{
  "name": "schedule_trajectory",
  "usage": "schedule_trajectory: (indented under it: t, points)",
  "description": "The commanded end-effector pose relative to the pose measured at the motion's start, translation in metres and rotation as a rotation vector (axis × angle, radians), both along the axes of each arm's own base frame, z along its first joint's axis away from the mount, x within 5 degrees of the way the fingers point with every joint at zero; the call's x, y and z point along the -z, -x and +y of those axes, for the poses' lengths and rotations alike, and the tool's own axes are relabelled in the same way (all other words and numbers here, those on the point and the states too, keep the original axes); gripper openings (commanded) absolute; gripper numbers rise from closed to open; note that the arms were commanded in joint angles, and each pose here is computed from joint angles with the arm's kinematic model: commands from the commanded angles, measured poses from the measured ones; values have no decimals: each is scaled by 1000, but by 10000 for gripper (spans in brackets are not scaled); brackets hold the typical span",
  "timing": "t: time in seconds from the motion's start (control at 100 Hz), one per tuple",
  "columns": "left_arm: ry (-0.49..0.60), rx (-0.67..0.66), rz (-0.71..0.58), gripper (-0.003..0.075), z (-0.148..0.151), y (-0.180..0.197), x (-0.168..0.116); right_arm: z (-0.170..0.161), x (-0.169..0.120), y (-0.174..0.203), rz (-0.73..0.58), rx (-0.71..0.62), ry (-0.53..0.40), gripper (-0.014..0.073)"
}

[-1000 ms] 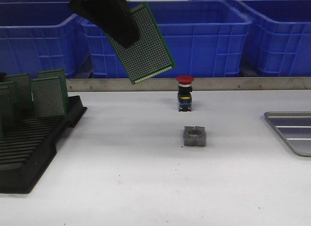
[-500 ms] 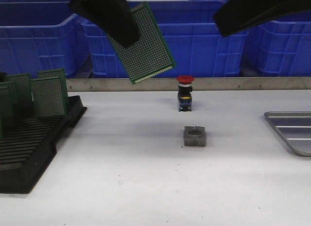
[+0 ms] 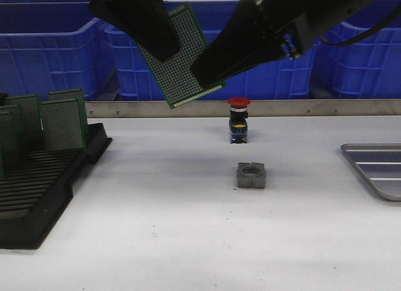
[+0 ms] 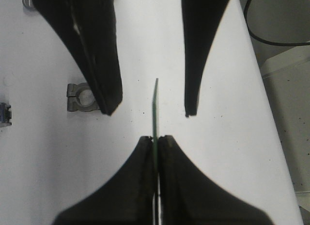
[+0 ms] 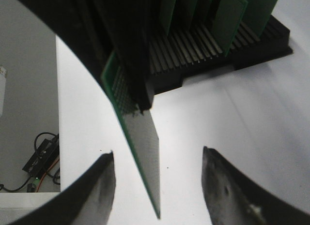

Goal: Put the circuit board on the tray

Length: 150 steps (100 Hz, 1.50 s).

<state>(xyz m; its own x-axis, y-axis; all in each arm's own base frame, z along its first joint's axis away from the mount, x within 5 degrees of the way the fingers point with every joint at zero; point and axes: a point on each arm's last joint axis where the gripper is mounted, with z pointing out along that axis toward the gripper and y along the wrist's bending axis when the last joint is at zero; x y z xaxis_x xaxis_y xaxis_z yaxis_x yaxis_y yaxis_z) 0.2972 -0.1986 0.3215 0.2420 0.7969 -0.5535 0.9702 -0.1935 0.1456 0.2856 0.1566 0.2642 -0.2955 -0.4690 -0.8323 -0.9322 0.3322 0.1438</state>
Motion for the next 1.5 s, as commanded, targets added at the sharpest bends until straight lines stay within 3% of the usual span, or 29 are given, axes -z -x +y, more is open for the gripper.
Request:
schedule_trajectory:
  t: [0.0, 0.36, 0.42, 0.49, 0.56, 0.62, 0.68, 0.75, 0.93, 1.09, 1.3, 1.49]
  points:
    - [71, 22, -4, -18, -2, 14, -27, 10, -20, 0, -43, -19, -68, 398]
    - [71, 22, -4, -17, -2, 14, -27, 14, -17, 1, -36, -32, -66, -71]
    - [71, 22, -4, 0, -2, 14, -27, 14, -17, 1, -35, -34, -67, -64]
    - [71, 22, -4, 74, -2, 14, -27, 14, -17, 1, -35, -35, -67, -66]
    - [71, 22, -4, 203, -2, 14, -27, 14, -17, 1, -35, -35, -67, -66]
    - [71, 22, -4, 370, -2, 14, -27, 14, -17, 1, -35, -34, -67, -66]
    - [73, 18, -10, 488, -2, 14, -27, 14, -17, 1, -35, -34, -67, -66]
    - [75, 15, -13, 571, -2, 13, -27, 13, -17, 1, -37, -34, -62, -66]
    - [76, 14, -14, 566, -2, 13, -27, -2, -23, 0, -45, -9, -29, -66]
    - [76, 14, -14, 566, -2, 13, -27, -41, -33, -4, -29, 112, 28, -66]
    - [76, 14, -14, 566, -2, 13, -27, -116, -33, -16, 81, 365, 28, -66]
    - [76, 14, -14, 566, -2, 13, -27, -182, -13, -29, 232, 629, -24, -66]
